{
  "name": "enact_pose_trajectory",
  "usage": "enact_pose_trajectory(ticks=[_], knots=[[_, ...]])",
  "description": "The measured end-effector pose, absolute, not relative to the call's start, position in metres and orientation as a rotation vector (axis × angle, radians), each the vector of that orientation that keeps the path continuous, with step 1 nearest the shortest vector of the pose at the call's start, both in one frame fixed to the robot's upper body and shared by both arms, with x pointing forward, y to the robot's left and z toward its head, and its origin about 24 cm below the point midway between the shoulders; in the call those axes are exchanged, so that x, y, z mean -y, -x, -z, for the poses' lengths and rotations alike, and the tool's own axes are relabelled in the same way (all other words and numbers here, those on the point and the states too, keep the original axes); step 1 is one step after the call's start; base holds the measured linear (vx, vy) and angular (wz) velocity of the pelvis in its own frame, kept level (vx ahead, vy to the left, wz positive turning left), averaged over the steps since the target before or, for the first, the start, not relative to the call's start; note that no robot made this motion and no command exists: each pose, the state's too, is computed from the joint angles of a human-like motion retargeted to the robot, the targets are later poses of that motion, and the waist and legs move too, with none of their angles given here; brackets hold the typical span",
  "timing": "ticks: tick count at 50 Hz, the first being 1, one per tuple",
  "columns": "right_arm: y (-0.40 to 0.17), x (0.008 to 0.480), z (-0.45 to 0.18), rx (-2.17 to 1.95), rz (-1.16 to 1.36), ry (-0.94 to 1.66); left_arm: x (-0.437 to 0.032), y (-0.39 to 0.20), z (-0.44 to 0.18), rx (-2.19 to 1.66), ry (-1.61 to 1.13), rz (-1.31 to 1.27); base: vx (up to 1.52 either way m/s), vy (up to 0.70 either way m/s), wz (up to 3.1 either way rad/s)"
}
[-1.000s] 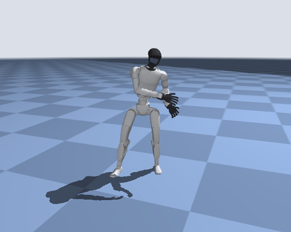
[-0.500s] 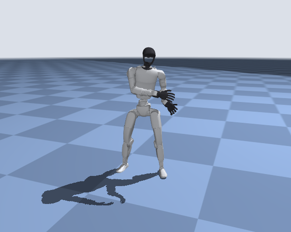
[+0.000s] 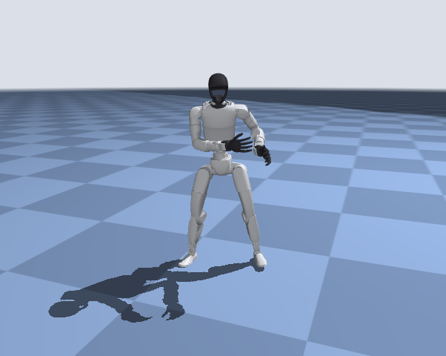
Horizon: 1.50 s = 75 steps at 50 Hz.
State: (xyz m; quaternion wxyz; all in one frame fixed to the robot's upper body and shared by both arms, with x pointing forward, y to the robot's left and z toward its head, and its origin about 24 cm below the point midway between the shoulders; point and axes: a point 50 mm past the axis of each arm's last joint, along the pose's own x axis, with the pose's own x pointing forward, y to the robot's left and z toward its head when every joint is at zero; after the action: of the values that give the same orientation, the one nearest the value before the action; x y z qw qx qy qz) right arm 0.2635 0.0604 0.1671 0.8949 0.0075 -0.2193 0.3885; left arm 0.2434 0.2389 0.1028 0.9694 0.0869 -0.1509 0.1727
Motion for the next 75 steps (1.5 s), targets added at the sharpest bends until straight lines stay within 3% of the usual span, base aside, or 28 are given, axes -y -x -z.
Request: enact_pose_trajectory(ticks=[5,10,16,23,28,37,48,55,58,62,66,70,75], knots=[[-0.27,-0.056,-0.18,0.455,-0.787,-0.096,-0.232,-0.26,-0.143,0.435,-0.355,-0.209,-0.11,0.21,0.62],[-0.274,-0.057,-0.21,0.548,-0.716,-0.123,-0.219,-0.275,-0.179,0.551,-0.357,-0.151,-0.05,0.21,1.04],[-0.264,-0.07,-0.258,0.703,-0.774,-0.129,-0.219,-0.276,-0.214,0.689,-0.29,-0.2,0.07,0.14,1.08],[-0.241,-0.099,-0.296,0.877,-0.907,0.01,-0.25,-0.256,-0.235,0.781,-0.251,-0.337,0.13,0.06,1.03],[-0.225,-0.12,-0.295,0.95,-0.988,0.173,-0.258,-0.246,-0.213,0.732,-0.104,-0.4,0.1,-0.02,1.25],[-0.243,-0.12,-0.237,0.79,-1.113,0.489,-0.216,-0.248,-0.121,0.431,0.29,-0.468,-0.03,-0.08,1.23],[-0.239,-0.121,-0.184,0.632,-1.241,0.66,-0.171,-0.224,-0.051,0.127,0.436,-0.628,-0.22,-0.16,0.11],[-0.283,-0.114,-0.129,0.41,-1.068,1.001,-0.128,-0.263,-0.041,-0.057,0.748,-0.49,-0.31,-0.27,-1.09],[-0.316,-0.084,-0.112,0.245,-0.949,1.077,-0.106,-0.292,-0.038,-0.178,0.812,-0.363,-0.25,-0.35,-1.2],[-0.359,-0.026,-0.123,0.136,-0.7,0.976,-0.074,-0.328,-0.053,-0.264,0.797,-0.191,-0.13,-0.33,-1.53],[-0.393,0.022,-0.163,0.172,-0.303,0.751,-0.052,-0.369,-0.102,-0.225,0.67,-0.067,0.07,-0.24,-1.86],[-0.411,0.051,-0.237,0.314,0.057,0.509,-0.038,-0.399,-0.191,-0.044,0.532,0.019,0.22,-0.12,-1.68],[-0.377,0.073,-0.379,0.747,0.224,0.13,-0.016,-0.384,-0.34,0.399,0.333,0.216,0.28,-0.04,-1.4]])
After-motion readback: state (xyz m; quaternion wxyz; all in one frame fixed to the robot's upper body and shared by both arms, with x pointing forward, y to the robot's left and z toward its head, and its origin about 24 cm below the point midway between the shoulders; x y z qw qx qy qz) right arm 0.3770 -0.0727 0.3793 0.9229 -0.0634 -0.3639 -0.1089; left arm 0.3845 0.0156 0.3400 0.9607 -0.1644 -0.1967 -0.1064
